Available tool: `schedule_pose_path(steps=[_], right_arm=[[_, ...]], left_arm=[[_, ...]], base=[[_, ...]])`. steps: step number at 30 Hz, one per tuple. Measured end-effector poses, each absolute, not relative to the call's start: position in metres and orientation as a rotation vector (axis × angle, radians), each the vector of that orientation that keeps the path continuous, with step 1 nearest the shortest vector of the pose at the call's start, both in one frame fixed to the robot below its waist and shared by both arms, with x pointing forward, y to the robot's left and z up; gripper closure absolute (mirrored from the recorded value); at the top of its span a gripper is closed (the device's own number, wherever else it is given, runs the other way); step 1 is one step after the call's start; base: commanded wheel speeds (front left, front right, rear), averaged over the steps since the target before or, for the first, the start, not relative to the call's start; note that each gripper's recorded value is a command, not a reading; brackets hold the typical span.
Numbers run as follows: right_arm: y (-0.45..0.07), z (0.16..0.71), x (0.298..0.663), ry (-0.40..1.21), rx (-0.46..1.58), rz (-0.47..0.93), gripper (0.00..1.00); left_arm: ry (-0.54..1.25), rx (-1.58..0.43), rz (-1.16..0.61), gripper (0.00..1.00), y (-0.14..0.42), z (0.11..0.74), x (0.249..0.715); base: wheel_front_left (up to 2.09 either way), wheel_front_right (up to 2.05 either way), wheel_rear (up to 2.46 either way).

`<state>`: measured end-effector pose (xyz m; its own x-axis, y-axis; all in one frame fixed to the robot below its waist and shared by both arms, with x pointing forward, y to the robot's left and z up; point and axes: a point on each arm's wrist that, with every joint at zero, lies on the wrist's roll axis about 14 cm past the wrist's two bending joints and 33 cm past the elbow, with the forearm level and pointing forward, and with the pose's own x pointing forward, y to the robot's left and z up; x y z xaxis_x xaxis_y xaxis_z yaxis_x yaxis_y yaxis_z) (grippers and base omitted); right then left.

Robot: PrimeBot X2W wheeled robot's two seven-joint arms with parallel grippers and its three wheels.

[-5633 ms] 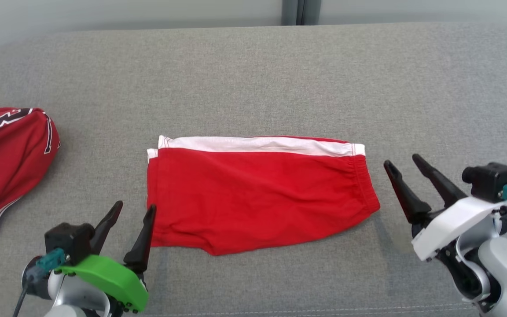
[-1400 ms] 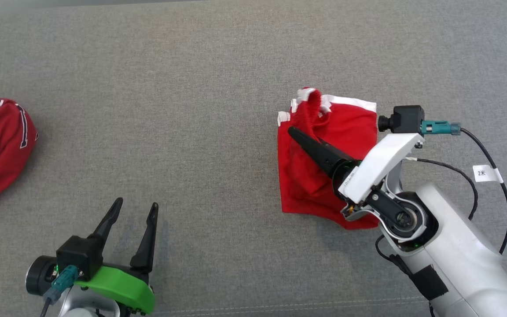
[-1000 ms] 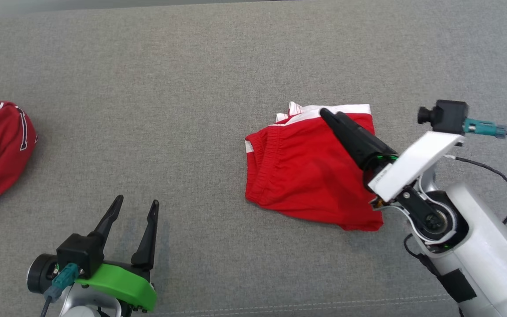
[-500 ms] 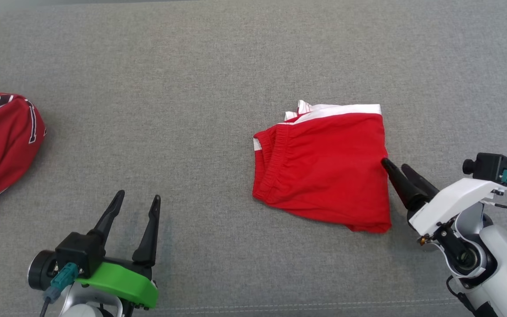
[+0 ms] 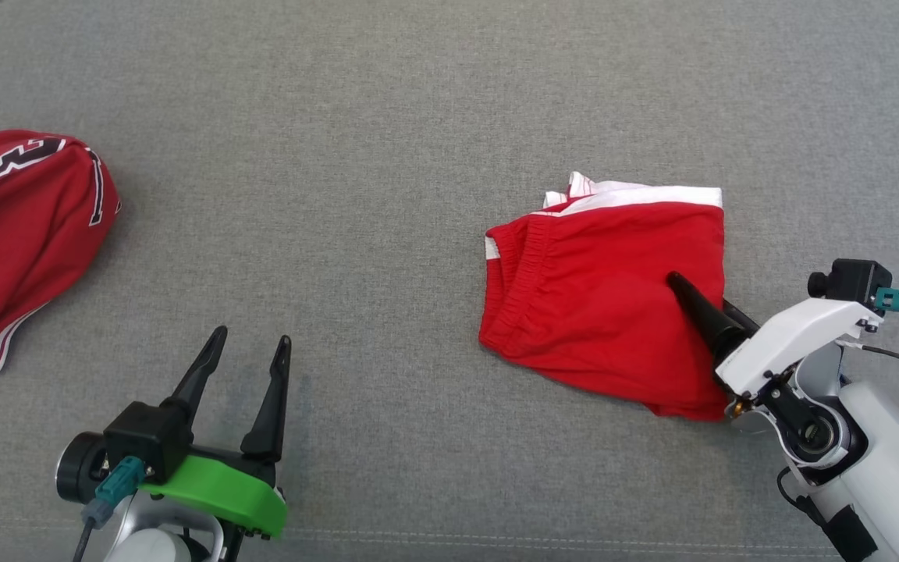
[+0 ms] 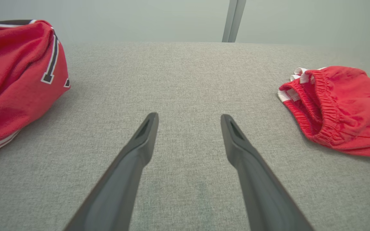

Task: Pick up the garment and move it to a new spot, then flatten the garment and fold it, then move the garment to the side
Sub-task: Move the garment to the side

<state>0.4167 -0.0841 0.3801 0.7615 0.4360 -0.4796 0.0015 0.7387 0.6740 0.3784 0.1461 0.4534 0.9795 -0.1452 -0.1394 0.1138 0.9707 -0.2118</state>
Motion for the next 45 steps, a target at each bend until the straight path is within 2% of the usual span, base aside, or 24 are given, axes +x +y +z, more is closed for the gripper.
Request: schedule_pose_path(steps=[1,6,9,13,16,21,30,42,43,44,45], right_arm=[[-0.08,0.377,0.415,0.696,0.714,0.271,1.0],[-0.07,0.368,0.41,0.831,0.619,0.387,1.0],[-0.089,0.373,0.434,0.823,0.479,0.399,1.0],[-0.137,0.382,0.469,0.809,0.275,0.325,1.0],[-0.193,0.379,0.48,0.849,0.069,0.233,1.0],[-0.252,0.381,0.492,0.884,-0.099,0.114,1.0],[-0.308,0.389,0.51,0.902,-0.195,-0.014,1.0],[-0.32,0.382,0.521,0.913,-0.251,-0.041,1.0],[-0.321,0.383,0.521,0.914,-0.256,-0.043,0.82],[-0.322,0.383,0.521,0.913,-0.263,-0.044,0.71],[-0.323,0.382,0.52,0.914,-0.27,-0.045,0.54]], left_arm=[[0.157,-0.204,-0.127,0.0,0.147,0.453,0.378],[0.159,-0.214,-0.103,0.0,0.151,0.452,0.376],[0.166,-0.213,-0.092,0.0,0.154,0.449,0.377],[0.159,-0.212,-0.104,0.0,0.152,0.451,0.381],[0.146,-0.211,-0.114,0.0,0.15,0.455,0.385],[0.148,-0.214,-0.12,0.0,0.15,0.456,0.387],[0.181,-0.182,-0.098,0.0,0.162,0.446,0.386],[0.198,-0.177,-0.053,0.0,0.175,0.44,0.386],[0.198,-0.178,-0.051,0.0,0.176,0.44,0.386],[0.197,-0.178,-0.048,0.0,0.177,0.44,0.386],[0.197,-0.179,-0.046,0.0,0.177,0.44,0.387]], base=[[0.0,0.0,0.0],[0.0,0.0,0.0],[0.0,0.0,0.0],[0.0,0.0,0.0],[0.0,0.0,0.0],[0.0,0.0,0.0],[0.0,0.0,0.0],[0.0,0.0,0.0],[0.0,0.0,0.0],[0.0,0.0,0.0],[0.0,0.0,0.0]])
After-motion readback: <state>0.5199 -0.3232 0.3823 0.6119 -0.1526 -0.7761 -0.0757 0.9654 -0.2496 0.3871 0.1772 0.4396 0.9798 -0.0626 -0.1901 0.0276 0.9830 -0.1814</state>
